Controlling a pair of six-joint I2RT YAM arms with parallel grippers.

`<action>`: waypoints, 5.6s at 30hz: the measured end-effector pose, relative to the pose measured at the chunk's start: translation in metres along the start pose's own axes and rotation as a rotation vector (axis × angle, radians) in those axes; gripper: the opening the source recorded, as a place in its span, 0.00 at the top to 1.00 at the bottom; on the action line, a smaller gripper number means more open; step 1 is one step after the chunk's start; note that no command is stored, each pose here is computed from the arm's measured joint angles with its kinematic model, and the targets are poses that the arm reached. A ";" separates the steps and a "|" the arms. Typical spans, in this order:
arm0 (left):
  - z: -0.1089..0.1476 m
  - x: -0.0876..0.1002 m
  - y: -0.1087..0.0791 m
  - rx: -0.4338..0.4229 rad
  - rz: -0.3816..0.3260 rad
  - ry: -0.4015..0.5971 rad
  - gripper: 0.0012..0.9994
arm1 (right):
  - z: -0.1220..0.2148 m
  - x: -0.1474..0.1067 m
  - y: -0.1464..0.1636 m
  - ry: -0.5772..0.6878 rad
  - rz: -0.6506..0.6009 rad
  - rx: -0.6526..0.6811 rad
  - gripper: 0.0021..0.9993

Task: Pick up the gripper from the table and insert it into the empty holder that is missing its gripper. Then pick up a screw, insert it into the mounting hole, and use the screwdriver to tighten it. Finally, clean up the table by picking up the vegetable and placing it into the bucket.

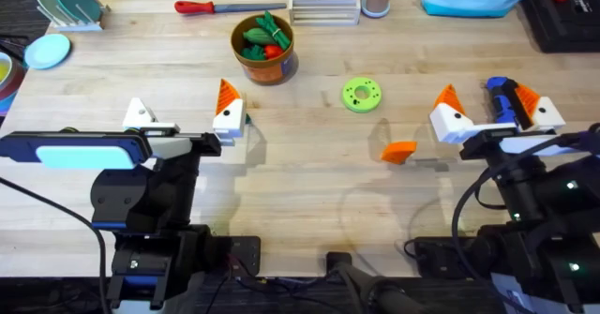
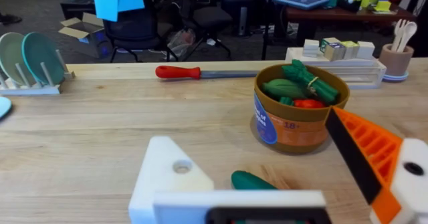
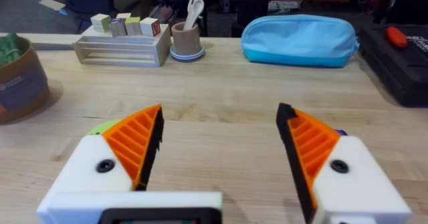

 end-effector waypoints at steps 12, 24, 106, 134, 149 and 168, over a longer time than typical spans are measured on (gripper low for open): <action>0.000 0.000 0.000 0.000 -0.002 0.000 0.01 | 0.000 -0.002 -0.001 0.010 0.001 -0.009 0.01; 0.018 0.055 0.004 0.003 -0.005 -0.013 0.01 | 0.017 0.022 0.000 0.180 -0.171 -0.040 0.01; 0.002 0.136 -0.133 -0.595 0.233 0.455 0.01 | -0.028 0.136 0.007 0.468 0.180 0.001 0.01; 0.030 0.101 -0.141 -0.776 -0.039 -0.015 0.01 | -0.028 0.136 0.007 0.468 0.180 0.001 0.01; 0.059 0.029 -0.142 -0.845 -0.018 -0.163 0.01 | -0.028 0.136 0.007 0.468 0.180 0.001 0.01; 0.059 0.000 -0.145 -0.861 -0.015 -0.015 0.01 | -0.028 0.136 0.007 0.469 0.180 0.001 0.01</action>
Point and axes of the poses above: each hand's point on the last joint's axis, 136 mm out from that joint toward the fingers, its own z axis back along the fingers, its own y axis along the line the jaws close on, x = y × z, the point moved 3 cm from there along z, back along the fingers, and after that the axes turned 4 degrees about -z, right-handed, at the moved point
